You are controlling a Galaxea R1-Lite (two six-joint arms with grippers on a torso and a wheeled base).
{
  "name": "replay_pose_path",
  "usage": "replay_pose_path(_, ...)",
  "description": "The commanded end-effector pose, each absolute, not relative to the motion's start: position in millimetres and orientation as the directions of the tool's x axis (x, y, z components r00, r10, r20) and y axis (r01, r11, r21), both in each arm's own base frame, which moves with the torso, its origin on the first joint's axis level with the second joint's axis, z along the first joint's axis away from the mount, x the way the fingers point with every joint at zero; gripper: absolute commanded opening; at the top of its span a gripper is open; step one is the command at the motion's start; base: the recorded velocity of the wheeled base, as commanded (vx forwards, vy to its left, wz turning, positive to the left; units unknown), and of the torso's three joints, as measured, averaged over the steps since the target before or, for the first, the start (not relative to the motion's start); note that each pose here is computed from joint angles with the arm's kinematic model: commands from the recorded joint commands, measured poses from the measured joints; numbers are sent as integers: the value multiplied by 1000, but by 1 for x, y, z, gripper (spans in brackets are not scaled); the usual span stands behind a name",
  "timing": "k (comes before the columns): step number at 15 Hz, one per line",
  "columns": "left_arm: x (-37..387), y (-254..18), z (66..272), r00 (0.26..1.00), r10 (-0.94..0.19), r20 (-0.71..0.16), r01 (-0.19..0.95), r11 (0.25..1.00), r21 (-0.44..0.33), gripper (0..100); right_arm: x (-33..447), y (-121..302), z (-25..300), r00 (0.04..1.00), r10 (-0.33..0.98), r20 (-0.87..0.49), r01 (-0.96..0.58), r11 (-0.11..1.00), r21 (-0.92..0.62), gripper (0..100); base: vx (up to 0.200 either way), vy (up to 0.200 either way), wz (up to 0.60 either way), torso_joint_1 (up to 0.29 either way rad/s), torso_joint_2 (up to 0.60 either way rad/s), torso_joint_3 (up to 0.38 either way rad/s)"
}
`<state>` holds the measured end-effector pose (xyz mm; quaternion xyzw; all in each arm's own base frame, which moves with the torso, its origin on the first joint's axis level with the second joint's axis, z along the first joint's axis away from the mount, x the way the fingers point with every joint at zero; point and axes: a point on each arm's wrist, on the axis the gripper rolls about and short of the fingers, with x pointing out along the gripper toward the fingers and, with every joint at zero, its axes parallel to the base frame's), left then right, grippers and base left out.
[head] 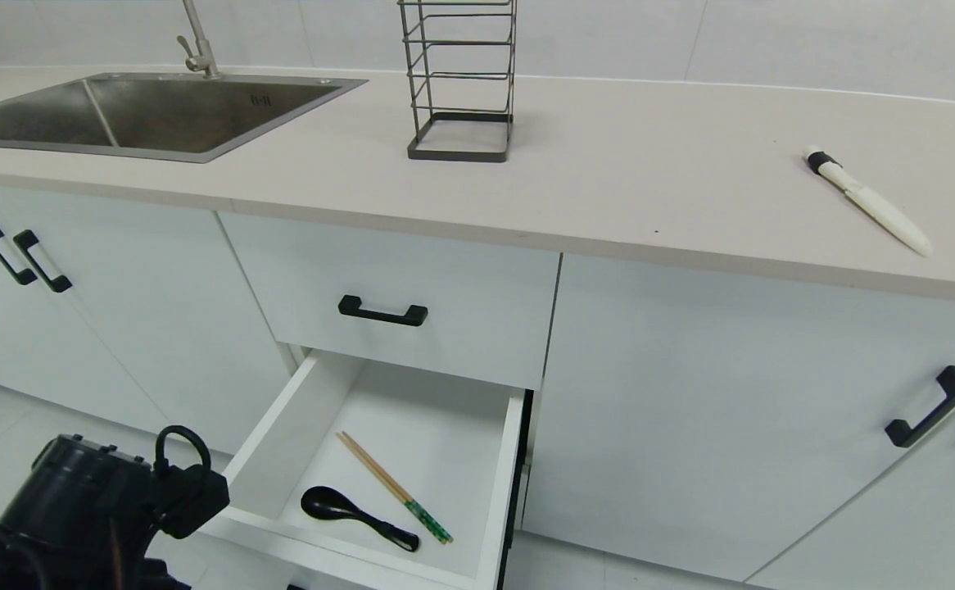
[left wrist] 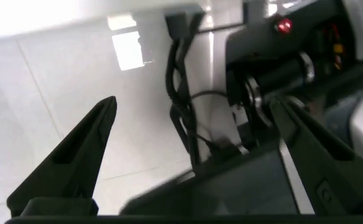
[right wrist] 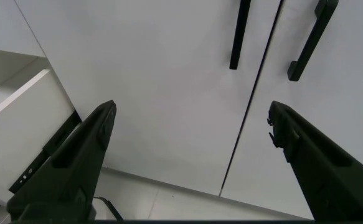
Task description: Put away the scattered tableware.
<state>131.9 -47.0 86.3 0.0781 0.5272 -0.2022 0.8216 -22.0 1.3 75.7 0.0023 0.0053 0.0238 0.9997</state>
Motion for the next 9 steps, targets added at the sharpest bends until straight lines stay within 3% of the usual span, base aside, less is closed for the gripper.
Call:
replay_pose_path(1,138,-49,76,320,-233,-918,407,909,-89,100,-22,1,76,999,49,-15,-49,999,5,100,0,0,0,0,0,0)
replay_pose_path(4,146,-52,73,338,-237,-911,406,910,-86,100,-22,1,76,999,49,-15,-49,999,5,100,0,0,0,0,0,0)
replay_pose_path(9,172,-59,64,436,-239,-867,381,923,-63,100,-22,1,76,999,49,-15,-49,999,5,100,0,0,0,0,0,0)
